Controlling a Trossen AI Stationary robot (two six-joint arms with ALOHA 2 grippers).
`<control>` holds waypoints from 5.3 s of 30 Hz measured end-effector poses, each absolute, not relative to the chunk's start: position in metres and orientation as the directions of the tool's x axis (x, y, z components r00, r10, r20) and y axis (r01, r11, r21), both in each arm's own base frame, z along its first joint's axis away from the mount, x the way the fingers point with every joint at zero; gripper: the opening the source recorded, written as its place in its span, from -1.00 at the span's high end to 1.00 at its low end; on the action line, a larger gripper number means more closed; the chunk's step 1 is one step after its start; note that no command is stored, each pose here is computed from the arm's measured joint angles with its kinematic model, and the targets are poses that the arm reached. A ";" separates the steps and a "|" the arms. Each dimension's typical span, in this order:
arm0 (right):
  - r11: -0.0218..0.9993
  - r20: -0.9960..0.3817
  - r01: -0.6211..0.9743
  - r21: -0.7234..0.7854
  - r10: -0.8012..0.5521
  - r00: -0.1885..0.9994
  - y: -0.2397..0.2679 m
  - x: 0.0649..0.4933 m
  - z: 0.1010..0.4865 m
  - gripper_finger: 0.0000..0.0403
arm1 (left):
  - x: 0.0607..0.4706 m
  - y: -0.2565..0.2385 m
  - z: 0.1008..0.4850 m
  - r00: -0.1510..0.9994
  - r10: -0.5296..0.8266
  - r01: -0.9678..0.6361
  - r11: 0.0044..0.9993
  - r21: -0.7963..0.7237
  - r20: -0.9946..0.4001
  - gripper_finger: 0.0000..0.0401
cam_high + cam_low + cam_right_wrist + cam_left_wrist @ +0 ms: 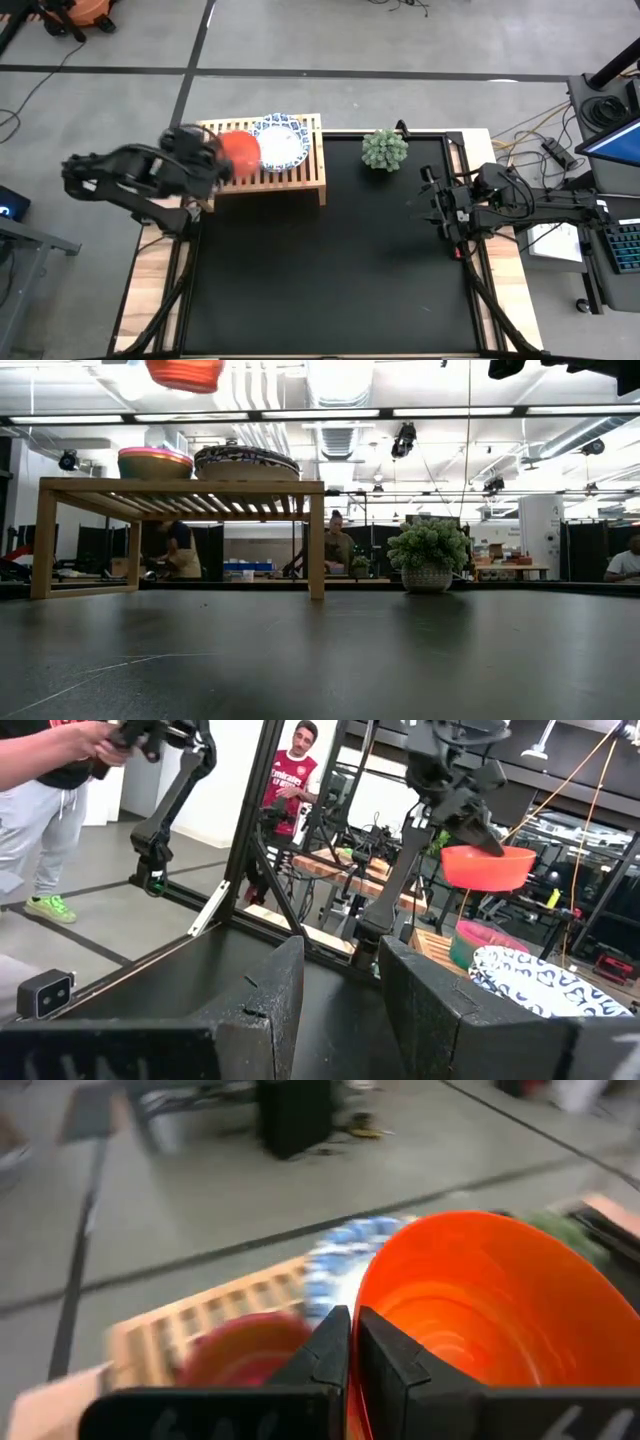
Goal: Place and stack bowls onto a shelf
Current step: Stack the orange bowl on top of the red bowl, then return to Home Position
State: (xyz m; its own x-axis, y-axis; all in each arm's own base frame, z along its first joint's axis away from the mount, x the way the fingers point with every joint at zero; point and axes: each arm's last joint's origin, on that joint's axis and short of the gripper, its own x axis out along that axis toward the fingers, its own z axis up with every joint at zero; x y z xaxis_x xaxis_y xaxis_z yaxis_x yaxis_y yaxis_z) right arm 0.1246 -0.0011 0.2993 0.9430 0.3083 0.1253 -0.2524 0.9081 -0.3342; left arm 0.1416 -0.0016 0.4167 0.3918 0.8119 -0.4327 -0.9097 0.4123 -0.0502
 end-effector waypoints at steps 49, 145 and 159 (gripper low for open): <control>0.910 0.130 -0.252 -0.329 0.308 0.942 -0.001 0.124 0.300 0.39 | 0.119 0.045 0.359 -0.005 0.898 -0.996 0.033 0.077 -0.440 1.00; 0.965 0.043 -0.083 -0.251 0.097 0.994 -0.053 0.135 0.251 0.39 | 0.146 -0.051 0.222 0.962 0.254 -0.270 0.944 -0.190 -0.102 1.00; 0.970 -0.051 -0.099 -0.221 0.090 0.995 -0.060 0.130 0.241 0.39 | 0.149 -0.019 0.221 0.979 0.130 -0.145 0.986 -0.088 -0.155 1.00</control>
